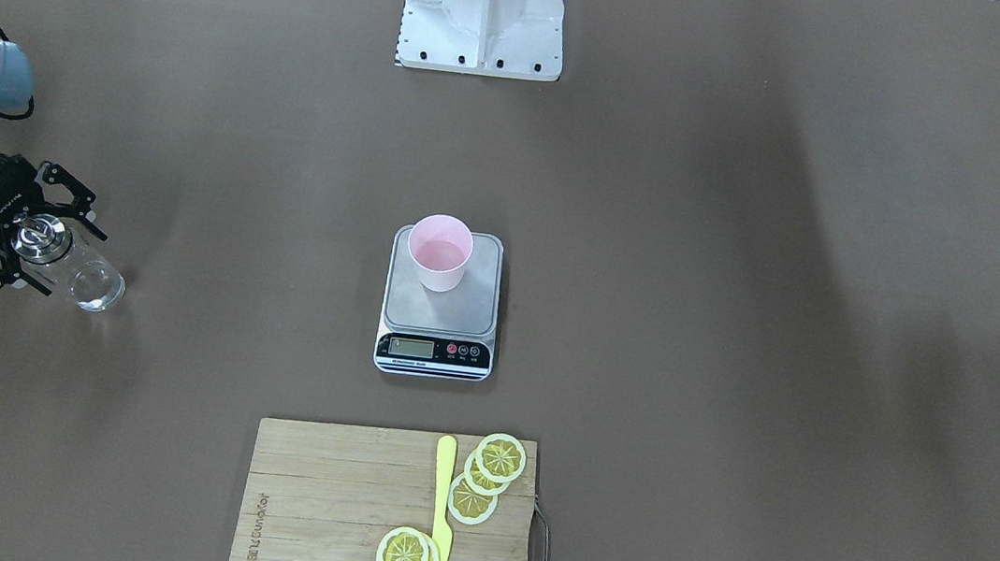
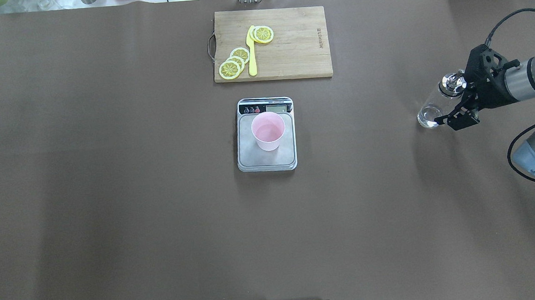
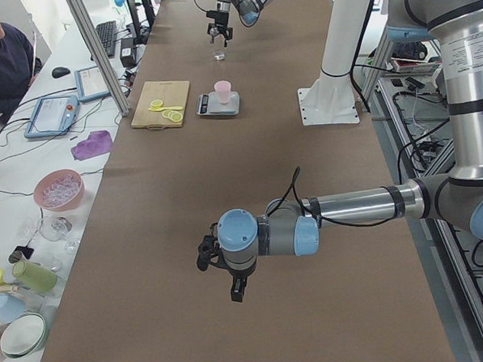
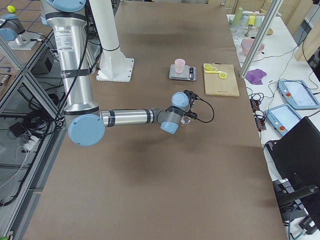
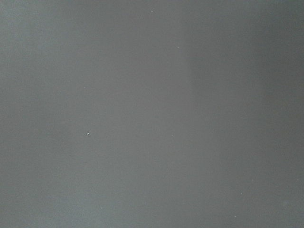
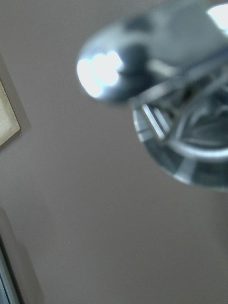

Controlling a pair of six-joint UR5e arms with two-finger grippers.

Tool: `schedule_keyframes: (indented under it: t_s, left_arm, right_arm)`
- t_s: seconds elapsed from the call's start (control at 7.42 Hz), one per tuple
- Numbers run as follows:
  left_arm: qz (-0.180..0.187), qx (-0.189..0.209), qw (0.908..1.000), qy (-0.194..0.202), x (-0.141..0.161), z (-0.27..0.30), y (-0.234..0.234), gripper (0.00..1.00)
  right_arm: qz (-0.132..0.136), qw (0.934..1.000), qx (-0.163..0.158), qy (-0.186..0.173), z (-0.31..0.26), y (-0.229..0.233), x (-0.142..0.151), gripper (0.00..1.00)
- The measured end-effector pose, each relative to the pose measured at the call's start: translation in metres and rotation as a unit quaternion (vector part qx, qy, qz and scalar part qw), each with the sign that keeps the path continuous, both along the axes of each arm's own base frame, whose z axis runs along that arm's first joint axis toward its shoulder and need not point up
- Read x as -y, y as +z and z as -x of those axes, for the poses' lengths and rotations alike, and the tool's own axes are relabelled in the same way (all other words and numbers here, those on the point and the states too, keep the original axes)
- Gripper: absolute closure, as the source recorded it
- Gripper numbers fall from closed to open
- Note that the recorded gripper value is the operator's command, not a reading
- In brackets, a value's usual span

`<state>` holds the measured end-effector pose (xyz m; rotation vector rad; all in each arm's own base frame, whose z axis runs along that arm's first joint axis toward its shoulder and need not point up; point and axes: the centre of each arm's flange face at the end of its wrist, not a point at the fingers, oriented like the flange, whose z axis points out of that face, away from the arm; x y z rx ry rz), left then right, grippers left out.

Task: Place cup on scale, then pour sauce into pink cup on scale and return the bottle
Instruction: 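Lower the sauce bottle onto the table with the right gripper, then open the right gripper and withdraw it from the bottle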

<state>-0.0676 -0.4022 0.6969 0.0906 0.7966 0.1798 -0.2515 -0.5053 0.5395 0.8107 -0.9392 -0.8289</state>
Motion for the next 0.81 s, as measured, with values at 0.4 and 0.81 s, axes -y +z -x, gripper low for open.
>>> schedule_keyframes:
  t_s: [0.4, 0.81]
  left_arm:
    - [-0.003, 0.000, 1.0000, 0.000, 0.004, 0.000, -0.003, 0.02]
    - [-0.003, 0.000, 1.0000, -0.002, 0.007, 0.000, -0.005, 0.02]
  right_arm:
    - [0.008, 1.0000, 0.001, 0.003, -0.002, 0.002, 0.000, 0.00]
    - [0.017, 0.9998, 0.001, 0.004, -0.011, 0.008, -0.002, 0.00]
